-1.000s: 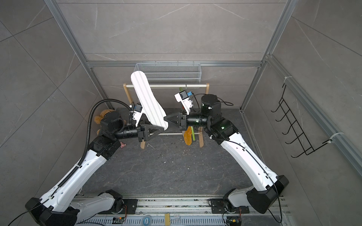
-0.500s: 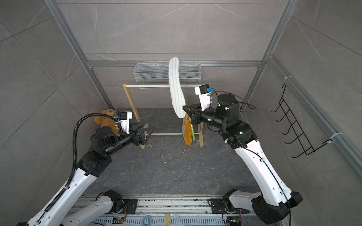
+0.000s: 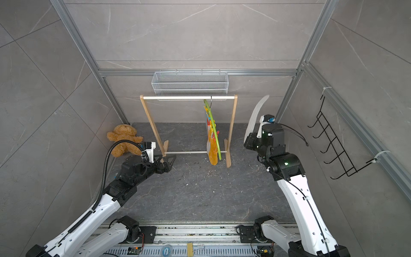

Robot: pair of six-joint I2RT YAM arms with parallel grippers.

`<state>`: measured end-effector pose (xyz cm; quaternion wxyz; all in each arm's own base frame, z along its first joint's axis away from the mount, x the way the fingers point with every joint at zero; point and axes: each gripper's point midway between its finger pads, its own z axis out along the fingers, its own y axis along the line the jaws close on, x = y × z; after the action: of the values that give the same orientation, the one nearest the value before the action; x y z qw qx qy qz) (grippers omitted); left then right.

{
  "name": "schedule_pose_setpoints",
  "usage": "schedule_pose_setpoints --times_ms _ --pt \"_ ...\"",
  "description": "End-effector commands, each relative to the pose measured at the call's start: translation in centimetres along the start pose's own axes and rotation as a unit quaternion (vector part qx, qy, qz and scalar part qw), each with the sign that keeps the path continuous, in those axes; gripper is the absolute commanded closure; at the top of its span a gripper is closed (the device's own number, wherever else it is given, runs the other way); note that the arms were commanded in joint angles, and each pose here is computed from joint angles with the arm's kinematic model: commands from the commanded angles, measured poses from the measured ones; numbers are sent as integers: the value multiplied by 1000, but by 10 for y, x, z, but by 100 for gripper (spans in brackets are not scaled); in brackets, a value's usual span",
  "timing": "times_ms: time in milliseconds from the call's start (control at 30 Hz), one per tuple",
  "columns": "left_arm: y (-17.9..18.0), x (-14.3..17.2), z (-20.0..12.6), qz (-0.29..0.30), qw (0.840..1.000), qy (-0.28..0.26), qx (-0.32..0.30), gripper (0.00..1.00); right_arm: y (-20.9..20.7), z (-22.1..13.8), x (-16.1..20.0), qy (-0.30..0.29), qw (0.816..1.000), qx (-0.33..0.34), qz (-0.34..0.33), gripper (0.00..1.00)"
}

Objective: Take the shoe insoles off the hanger
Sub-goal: Place the insole at the center of the board.

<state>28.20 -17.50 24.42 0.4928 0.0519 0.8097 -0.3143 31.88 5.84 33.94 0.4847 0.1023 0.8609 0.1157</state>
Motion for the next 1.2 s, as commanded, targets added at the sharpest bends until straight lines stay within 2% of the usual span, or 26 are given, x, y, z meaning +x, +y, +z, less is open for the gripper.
schedule_pose_setpoints --times_ms 0,100,233,367,733,967,1167 --pt "-9 -17 1 -19 999 -44 24 0 -19 6 53 65 997 18 44 100" --pt "-6 -15 3 -19 999 -45 21 0 -19 18 100 125 990 -5 71 100" --pt "-3 -14 6 -18 999 -45 14 0 -19 31 160 218 971 -25 98 100" --pt "0 -12 10 -19 999 -45 12 0 -30 33 205 285 952 -9 112 100" --pt "4 -5 21 -23 999 -39 13 1 -48 38 287 375 913 8 159 100" --pt "4 -2 25 -25 999 -42 18 1 -66 33 325 411 895 42 168 100" --pt "6 1 27 -25 999 -44 19 1 -88 32 335 417 891 100 149 100"
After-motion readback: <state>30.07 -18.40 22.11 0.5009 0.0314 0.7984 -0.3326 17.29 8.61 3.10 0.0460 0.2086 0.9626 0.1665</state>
